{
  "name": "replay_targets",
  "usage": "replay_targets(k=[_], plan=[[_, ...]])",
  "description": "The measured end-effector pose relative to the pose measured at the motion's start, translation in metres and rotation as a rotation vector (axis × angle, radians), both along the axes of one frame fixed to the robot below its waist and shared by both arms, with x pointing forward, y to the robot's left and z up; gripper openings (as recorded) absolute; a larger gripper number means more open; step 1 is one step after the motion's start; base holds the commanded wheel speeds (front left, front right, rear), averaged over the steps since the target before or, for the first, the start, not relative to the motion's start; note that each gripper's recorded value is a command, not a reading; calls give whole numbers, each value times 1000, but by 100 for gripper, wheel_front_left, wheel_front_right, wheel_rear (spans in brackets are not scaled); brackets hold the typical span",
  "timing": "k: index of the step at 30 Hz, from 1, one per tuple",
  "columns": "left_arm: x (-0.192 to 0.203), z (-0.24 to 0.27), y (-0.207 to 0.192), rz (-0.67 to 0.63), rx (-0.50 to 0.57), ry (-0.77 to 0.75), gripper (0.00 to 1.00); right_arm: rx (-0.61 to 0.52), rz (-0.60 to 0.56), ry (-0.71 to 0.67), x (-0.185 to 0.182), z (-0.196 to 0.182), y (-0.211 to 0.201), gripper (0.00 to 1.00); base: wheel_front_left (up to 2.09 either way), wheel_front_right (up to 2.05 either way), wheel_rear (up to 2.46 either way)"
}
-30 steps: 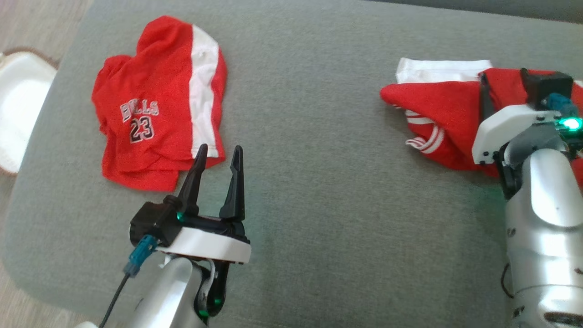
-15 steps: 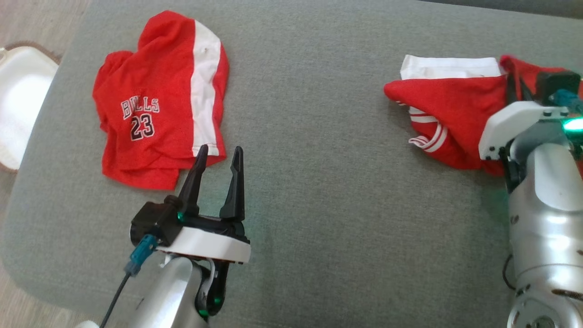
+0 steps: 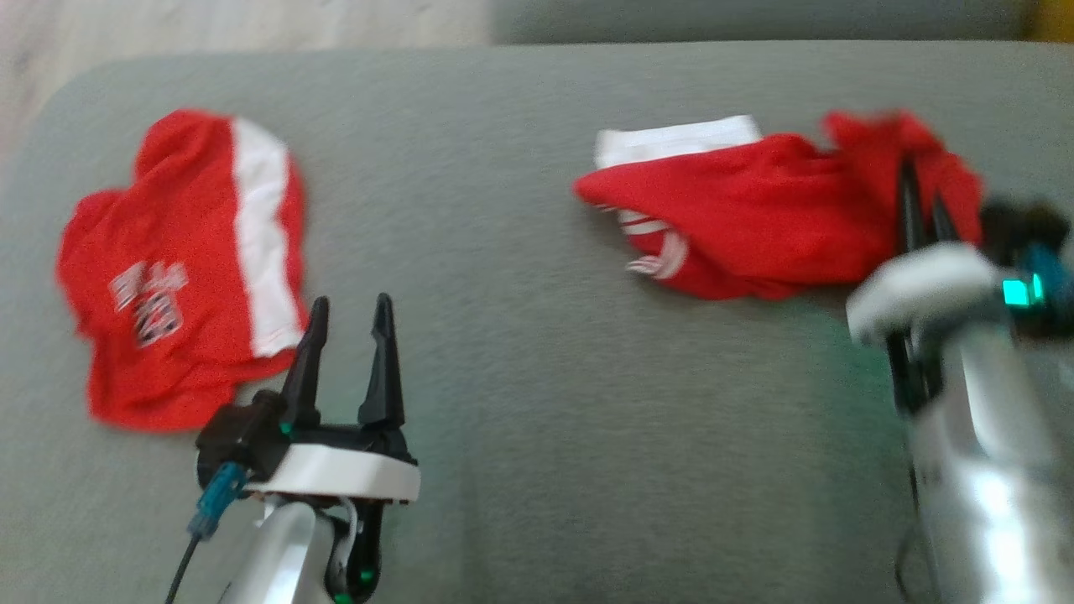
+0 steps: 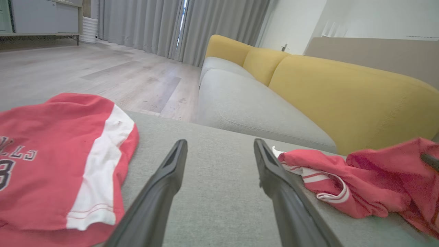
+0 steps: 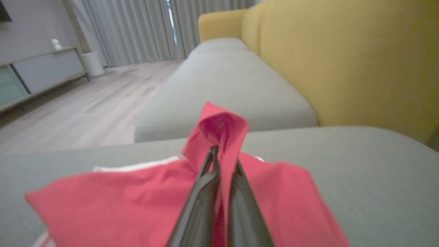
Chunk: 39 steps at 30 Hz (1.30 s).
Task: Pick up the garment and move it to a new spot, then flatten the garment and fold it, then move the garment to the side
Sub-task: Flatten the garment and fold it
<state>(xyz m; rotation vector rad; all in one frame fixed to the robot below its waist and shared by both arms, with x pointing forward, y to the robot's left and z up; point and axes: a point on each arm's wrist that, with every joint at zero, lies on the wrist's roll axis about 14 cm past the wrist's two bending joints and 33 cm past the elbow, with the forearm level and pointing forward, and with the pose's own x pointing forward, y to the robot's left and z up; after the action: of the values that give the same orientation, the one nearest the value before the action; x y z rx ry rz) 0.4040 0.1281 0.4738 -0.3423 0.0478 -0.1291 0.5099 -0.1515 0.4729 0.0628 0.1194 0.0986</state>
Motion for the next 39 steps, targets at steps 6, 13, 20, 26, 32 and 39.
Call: replay_targets(k=[6, 13, 20, 26, 32, 39], plan=[[6, 14, -41, -115, -8, -47, 100, -56, -259, 69, -86, -8, -104, 0, 0, 0, 0], [9, 27, -70, -195, -16, -84, 100, -136, -504, 88, -145, 16, -187, 100, 0, 0, 0], [4, 21, -53, -155, -6, -67, 100, -112, -447, -12, -123, 41, -167, 100, 0, 0, 0], [-3, 26, -32, -97, 2, -79, 100, -14, -214, -183, -89, 73, -86, 100, 0, 0, 0], [-13, 30, -11, -38, 9, -87, 100, 99, 0, -131, -91, 47, -9, 100, 0, 0, 0], [-26, 24, 5, 10, 16, -68, 100, 90, 95, -36, -84, 13, 28, 100, 0, 0, 0]])
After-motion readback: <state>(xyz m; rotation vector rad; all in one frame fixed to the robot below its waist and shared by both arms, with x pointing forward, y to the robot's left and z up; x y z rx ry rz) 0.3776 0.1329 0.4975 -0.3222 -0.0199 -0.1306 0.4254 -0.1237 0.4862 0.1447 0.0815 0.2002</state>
